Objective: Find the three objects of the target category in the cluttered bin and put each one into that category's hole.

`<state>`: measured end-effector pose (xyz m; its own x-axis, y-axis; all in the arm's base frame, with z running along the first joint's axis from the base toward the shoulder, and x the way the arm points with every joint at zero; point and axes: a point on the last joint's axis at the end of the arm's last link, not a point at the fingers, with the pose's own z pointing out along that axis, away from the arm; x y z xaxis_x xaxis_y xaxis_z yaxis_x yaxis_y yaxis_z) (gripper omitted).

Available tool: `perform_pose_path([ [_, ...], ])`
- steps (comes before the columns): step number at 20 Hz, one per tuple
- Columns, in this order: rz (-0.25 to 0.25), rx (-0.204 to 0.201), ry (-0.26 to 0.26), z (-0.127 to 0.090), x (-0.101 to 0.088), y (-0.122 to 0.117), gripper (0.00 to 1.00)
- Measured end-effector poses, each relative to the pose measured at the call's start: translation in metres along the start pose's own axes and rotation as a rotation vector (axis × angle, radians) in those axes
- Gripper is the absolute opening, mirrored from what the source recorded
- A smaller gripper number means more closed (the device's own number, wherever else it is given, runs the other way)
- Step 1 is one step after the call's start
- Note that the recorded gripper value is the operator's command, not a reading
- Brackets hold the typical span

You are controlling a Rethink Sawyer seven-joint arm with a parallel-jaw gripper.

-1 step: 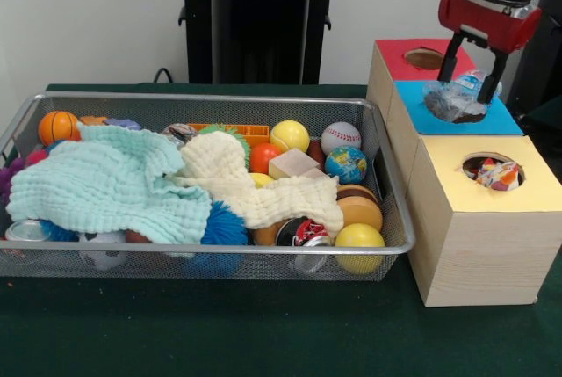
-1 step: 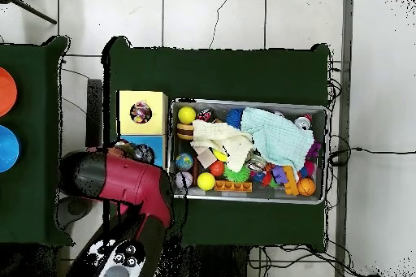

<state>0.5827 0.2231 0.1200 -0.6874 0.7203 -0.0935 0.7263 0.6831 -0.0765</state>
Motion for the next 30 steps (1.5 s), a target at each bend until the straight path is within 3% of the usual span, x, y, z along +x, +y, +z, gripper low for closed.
perform_pose_path([
  [7,0.001,0.062,0.079,-0.017,0.011,-0.012,1.0],
  [10,0.003,0.065,0.093,-0.023,0.013,-0.012,1.0],
  [11,0.003,0.062,0.092,-0.024,0.012,-0.012,0.0],
  [30,0.004,0.05,0.08,-0.027,0.01,-0.01,0.0],
])
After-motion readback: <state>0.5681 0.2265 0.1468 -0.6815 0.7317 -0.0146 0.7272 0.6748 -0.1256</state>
